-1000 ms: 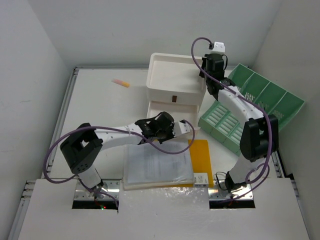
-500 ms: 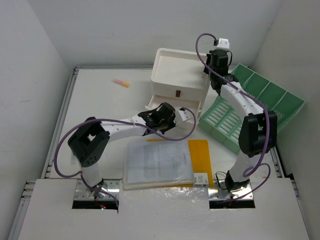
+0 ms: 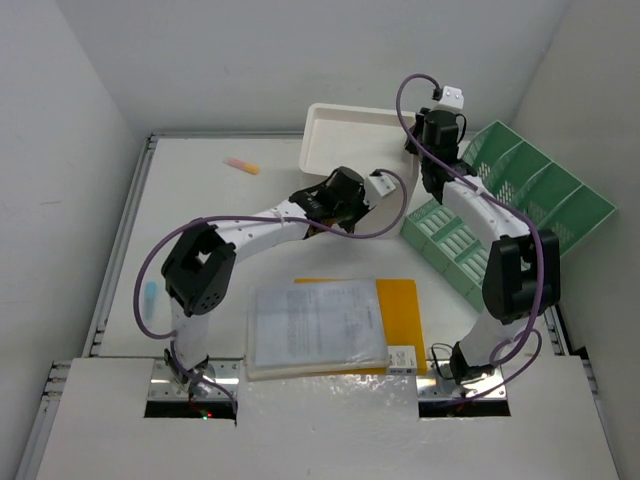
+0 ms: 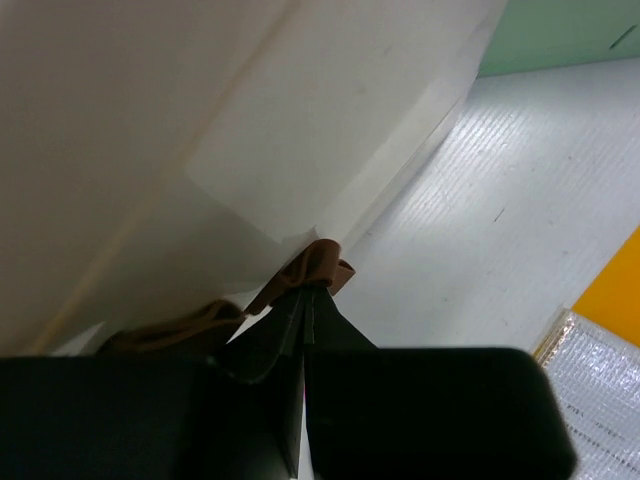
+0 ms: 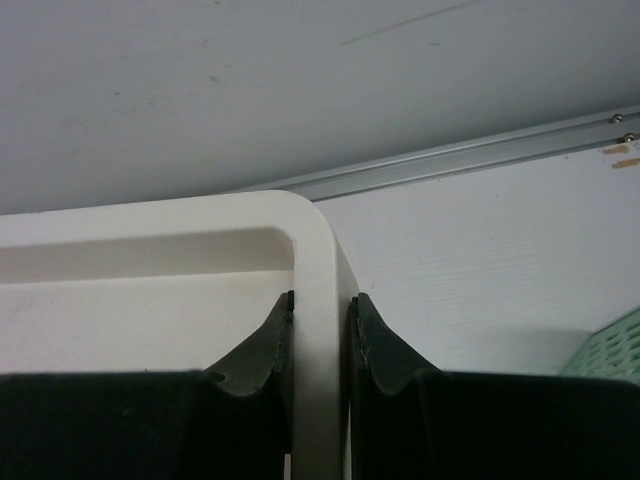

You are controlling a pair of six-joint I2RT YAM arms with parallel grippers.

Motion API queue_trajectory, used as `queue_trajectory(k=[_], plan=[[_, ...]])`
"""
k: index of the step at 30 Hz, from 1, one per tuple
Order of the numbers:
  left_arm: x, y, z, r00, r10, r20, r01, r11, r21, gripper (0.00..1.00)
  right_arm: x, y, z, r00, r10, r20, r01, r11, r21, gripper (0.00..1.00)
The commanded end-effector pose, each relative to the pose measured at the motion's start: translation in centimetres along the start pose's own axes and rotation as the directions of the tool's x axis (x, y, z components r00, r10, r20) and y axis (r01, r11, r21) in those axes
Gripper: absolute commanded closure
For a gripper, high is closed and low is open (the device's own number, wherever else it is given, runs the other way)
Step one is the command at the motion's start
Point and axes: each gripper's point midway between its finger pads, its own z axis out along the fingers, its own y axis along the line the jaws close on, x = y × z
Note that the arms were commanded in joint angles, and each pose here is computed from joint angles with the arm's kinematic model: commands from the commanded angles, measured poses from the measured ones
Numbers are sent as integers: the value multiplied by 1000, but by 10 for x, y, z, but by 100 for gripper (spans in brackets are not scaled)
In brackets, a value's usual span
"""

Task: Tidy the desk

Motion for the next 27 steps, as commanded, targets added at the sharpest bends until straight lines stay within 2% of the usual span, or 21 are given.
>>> queue_trajectory(k=[1,7,10,16,22,27], plan=[[-65,38,5,978,-17,209,43,992,-121,100,82,40,-34,956,59,-288,-98,988,-123,100],[-47,74,12,983,-33,180,72,974,-214,100,86,33,-41,957,82,-279,-115,988,-103,100],[-38,89,5,985,-32,172,73,968,-239,100,86,36,-44,955,161,-248,-190,977,-98,100],[-52,129,-11,976,-4,216,76,943,-324,98,81,27,-40,961,227,-160,-233,972,-16,100],[-53,128,-5,977,23,212,45,950,-311,93,64,19,-24,962,258,-89,-253,965,65,100],[-39,108,-11,981,-7,193,51,973,-223,89,70,20,-7,960,259,-108,-247,963,108,100]])
